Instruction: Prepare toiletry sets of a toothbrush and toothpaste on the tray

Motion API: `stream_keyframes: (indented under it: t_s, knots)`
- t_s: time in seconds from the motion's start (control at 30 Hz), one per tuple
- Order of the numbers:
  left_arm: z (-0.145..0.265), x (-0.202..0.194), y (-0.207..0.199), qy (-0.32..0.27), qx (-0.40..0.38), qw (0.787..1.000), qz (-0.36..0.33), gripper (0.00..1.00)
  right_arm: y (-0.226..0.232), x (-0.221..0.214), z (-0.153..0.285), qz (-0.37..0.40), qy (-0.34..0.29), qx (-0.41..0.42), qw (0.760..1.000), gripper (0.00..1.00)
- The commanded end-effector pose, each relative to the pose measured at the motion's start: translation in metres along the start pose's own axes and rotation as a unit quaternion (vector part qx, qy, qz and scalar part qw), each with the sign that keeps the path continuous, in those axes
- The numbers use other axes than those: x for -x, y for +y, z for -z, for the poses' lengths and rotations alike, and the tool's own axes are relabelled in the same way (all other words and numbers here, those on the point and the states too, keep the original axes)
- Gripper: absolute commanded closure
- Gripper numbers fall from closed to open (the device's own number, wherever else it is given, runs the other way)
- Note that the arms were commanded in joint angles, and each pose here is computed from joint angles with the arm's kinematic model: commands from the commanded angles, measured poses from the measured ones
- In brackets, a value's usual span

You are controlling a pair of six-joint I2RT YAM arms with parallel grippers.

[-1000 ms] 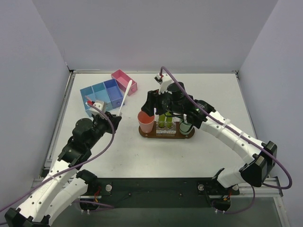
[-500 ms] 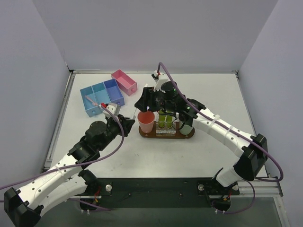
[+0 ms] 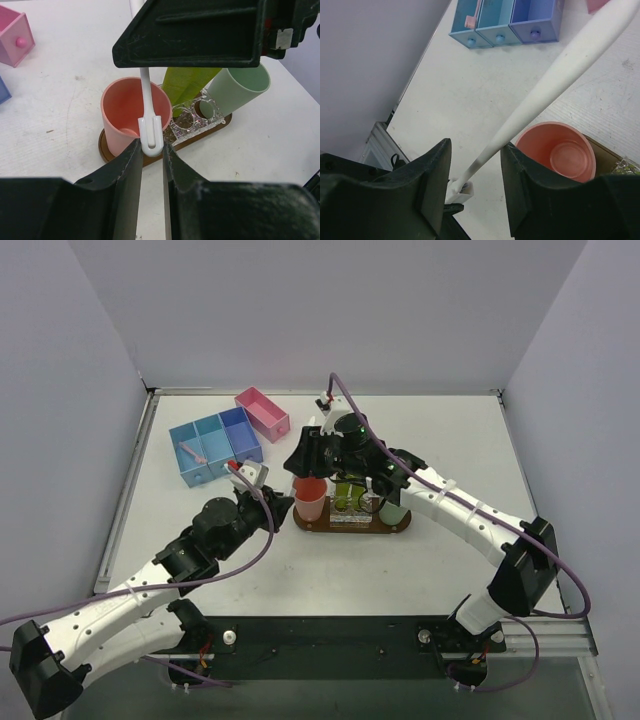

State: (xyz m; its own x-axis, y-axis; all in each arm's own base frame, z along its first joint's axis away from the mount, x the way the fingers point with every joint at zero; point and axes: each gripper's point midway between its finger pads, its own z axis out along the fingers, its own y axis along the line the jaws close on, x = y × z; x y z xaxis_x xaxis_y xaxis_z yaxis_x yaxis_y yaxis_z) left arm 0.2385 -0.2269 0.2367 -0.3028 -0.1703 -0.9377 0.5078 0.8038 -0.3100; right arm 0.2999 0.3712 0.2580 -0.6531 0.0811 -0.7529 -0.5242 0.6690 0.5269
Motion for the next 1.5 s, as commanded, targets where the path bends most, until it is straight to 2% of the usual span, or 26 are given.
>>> stream_keyframes:
  t_s: [0.0,0.2,0.3,0.37,0.4,0.47,0.5,0.6,0.73,0.93,1.1,1.33,1.47]
  knots:
    - [-0.003,0.022,-0.02,-0.035,-0.04,0.999,-0.004,1.0,0.021,0.019,0.001,0.001,-0.027,0.033,0.999,0.63]
    - [-0.001,0.025,-0.023,-0.041,-0.044,0.998,-0.005,1.0,0.02,0.017,-0.002,0.002,-0.024,0.034,0.999,0.77]
    - [-0.001,0.026,-0.025,-0.041,-0.048,0.998,-0.006,0.99,0.02,0.017,-0.002,0.001,-0.023,0.035,0.999,0.89]
    - [-0.002,0.023,-0.026,-0.036,-0.052,0.998,-0.005,0.95,0.023,0.018,-0.001,0.001,-0.026,0.039,0.999,0.99]
    - [-0.002,0.023,-0.028,-0.036,-0.055,0.998,-0.003,0.78,0.023,0.021,0.001,0.001,-0.03,0.04,0.999,1.0]
    - [-0.002,0.02,-0.029,-0.034,-0.06,0.998,-0.001,0.62,0.025,0.022,0.004,0.001,-0.033,0.043,0.999,1.0]
    - [-0.001,0.022,-0.03,-0.038,-0.063,0.997,0.002,0.49,0.026,0.025,0.006,0.002,-0.038,0.046,0.998,1.0]
    - [0.003,0.027,-0.034,-0.044,-0.072,0.996,0.005,0.33,0.029,0.03,0.014,0.012,-0.049,0.051,0.997,1.0]
    - [0.011,0.04,-0.039,-0.049,-0.086,0.995,-0.009,0.23,0.028,0.039,0.027,0.029,-0.061,0.055,0.996,1.0]
    - [0.02,0.067,-0.043,-0.045,-0.081,0.996,-0.006,0.2,0.021,0.034,0.046,0.074,-0.031,0.069,0.994,1.0]
    - [0.018,0.099,-0.039,-0.065,-0.086,0.994,0.036,0.16,0.017,0.005,0.069,0.117,0.039,0.108,0.986,1.0]
    - [0.013,0.138,-0.063,-0.085,-0.206,0.968,0.116,0.16,0.034,-0.031,0.099,0.137,0.092,0.185,0.969,1.0]
    - [0.002,0.141,-0.069,-0.079,-0.223,0.963,0.129,0.16,0.041,-0.043,0.105,0.134,0.113,0.214,0.961,1.0]
